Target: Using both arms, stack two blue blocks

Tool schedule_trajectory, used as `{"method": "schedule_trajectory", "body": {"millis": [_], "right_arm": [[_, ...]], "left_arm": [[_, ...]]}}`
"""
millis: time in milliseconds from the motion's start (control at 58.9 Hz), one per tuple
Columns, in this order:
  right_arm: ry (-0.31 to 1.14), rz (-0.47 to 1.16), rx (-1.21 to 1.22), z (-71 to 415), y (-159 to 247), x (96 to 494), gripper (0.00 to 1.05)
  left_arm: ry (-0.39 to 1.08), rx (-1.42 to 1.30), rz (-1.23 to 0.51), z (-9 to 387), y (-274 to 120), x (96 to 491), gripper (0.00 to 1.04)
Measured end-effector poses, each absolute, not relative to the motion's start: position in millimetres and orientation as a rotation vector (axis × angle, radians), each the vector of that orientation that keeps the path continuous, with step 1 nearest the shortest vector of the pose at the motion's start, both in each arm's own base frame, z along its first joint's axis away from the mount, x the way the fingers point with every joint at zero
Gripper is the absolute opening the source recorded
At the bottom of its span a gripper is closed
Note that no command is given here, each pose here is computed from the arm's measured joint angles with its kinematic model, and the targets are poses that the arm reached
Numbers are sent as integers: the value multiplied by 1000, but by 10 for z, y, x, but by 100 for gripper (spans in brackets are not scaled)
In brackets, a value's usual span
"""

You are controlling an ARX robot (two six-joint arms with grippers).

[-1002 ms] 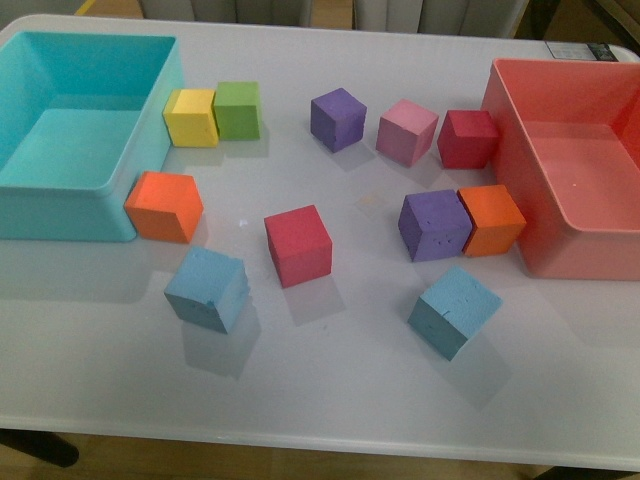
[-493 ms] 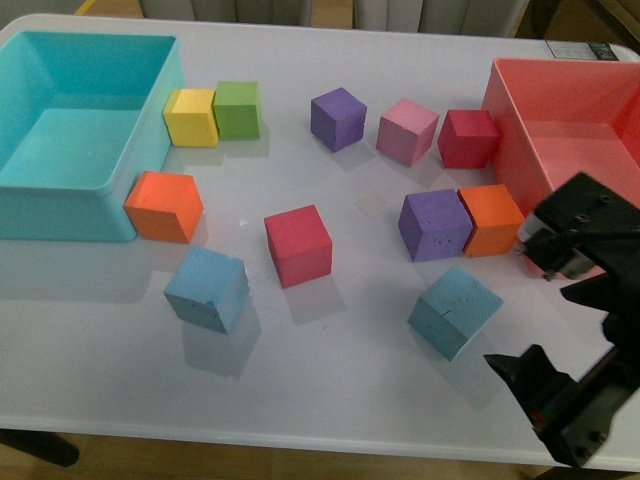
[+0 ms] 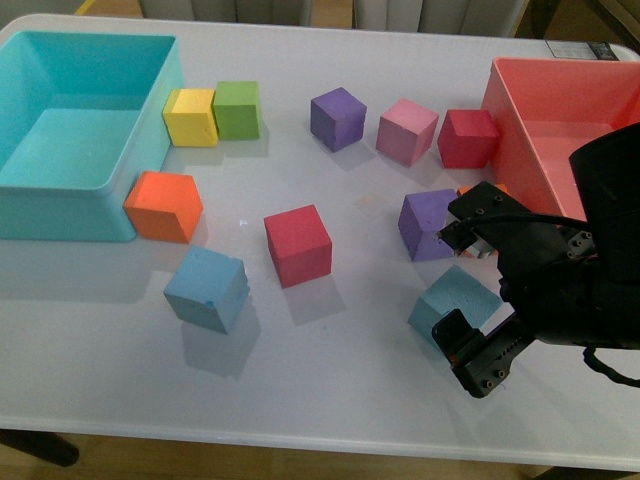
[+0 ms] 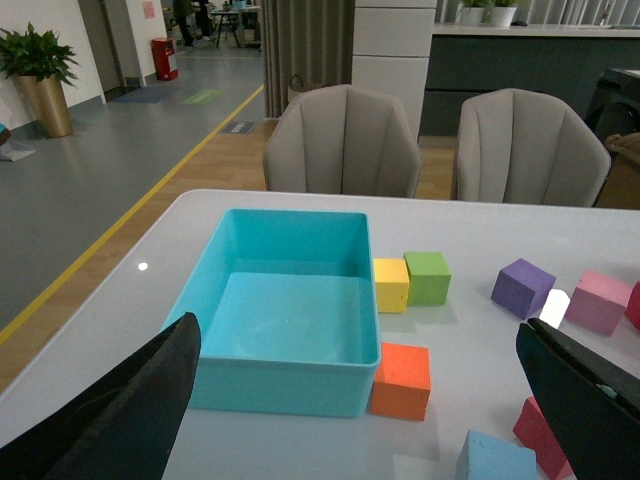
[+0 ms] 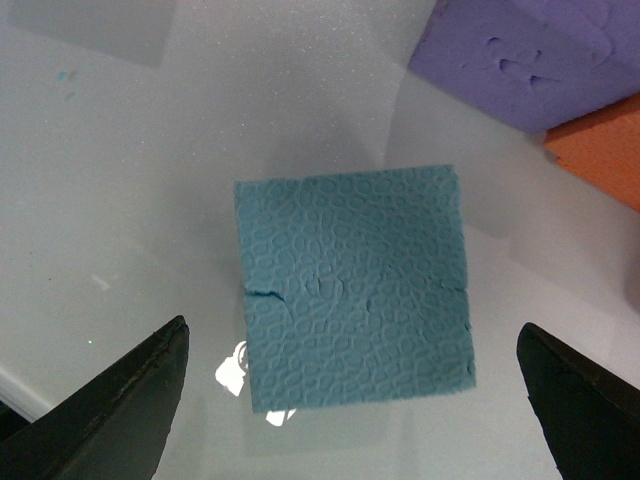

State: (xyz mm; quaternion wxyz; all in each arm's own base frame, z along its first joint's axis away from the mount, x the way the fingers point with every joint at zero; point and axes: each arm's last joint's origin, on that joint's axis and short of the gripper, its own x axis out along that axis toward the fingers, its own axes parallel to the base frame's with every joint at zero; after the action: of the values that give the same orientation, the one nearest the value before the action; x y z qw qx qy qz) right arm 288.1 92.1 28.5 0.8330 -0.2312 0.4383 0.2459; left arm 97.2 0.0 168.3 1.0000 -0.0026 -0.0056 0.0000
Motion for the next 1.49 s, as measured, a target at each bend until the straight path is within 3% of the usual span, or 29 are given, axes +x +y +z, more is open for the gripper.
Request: {"method": "schedule_trajectory", "body": {"millis": [170,459,662,951,1189,1495], "right_arm": [[953,531,-496,145,988,2978,96],[965,563,-493,132,1001,2978,54],[855,588,-434,624,965,3035,43],[712,525,-365,1114,1498,3704,40],[785,433,-327,837,1966,4313,40],[816,437,-300,517,2335,4653,39]], "left_arm": [[-11,-5,0,1683,0,972,96],[-11,-5,0,1683,0,972,96],[-11,-5,0,1683,0,972,96],[-11,-5,0,1683,0,972,96],[-11,-5,0,1683,0,972,96],[-11,-5,0,1683,0,972,96]]}}
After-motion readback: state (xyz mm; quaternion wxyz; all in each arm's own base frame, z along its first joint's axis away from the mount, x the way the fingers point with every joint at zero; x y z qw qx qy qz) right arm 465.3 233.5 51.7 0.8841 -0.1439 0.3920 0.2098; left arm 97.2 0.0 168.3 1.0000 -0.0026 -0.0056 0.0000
